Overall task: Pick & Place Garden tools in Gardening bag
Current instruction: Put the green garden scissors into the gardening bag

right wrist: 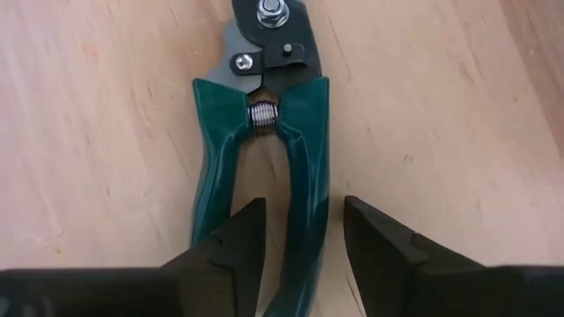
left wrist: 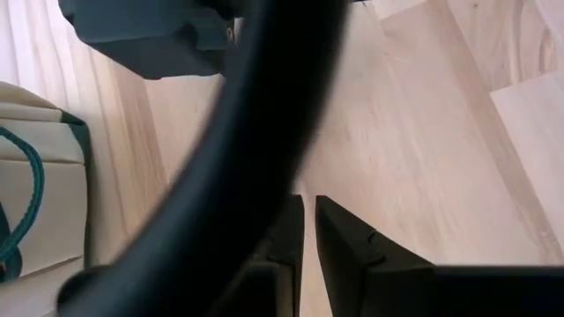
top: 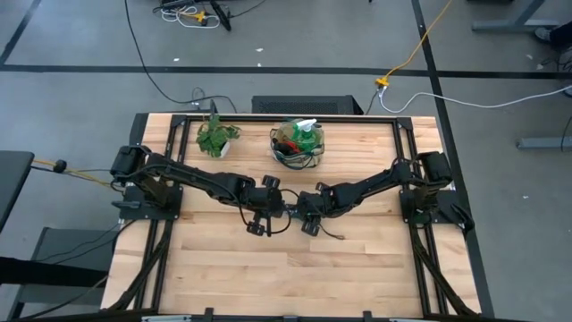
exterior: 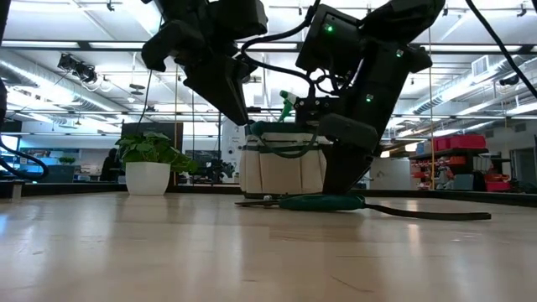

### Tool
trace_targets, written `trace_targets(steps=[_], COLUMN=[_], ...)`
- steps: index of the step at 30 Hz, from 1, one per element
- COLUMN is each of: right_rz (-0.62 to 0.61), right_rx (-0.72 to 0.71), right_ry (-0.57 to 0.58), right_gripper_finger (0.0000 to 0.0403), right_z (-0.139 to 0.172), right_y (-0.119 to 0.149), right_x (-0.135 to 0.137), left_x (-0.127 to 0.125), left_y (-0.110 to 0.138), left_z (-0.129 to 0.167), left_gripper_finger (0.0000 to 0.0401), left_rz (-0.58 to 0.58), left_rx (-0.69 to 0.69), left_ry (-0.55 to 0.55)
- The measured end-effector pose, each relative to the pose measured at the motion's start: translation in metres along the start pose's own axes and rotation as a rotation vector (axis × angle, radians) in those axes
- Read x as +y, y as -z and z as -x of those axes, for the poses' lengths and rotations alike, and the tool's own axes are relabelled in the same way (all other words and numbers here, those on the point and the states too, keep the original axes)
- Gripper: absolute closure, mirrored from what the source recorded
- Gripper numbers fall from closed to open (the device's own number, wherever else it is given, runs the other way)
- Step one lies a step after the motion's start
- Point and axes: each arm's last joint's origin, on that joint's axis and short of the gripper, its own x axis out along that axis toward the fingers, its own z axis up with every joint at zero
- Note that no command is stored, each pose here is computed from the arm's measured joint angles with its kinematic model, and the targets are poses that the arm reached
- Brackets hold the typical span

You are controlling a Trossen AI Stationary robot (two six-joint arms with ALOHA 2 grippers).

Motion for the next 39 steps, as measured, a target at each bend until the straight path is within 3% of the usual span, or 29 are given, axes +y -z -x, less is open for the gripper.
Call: trace_targets(steps=[9,18,27,39], right_rz=[0.001,0.007,0.019,-0.04], right_rx=[-0.002,-0.007,-0.05,-0.175], right_ry=[0.005,-0.007,0.007,0.177], right_gripper_finger=[0.0266,0.0377,0.038,0.038], right_z=[0.0,0.0,0.004,0.067], right_y=[0.0,-0.001,-0.004,-0.009], right_x=[0.0,0.001,0.001,-0.015], left_x=[0.0,0.0,0.0,0.001], left_y=[0.0,0.0,0.0,-0.005], left_z=[0.0,0.0,0.0,0.0], left_gripper_finger=[0.0362,0.0362,0.0362,0.0362], left_rz=[0.0,0.0,0.0,0.017], left_rx=[0.0,0.0,0.0,-0.048], left_ry=[0.0,0.0,0.0,-0.012])
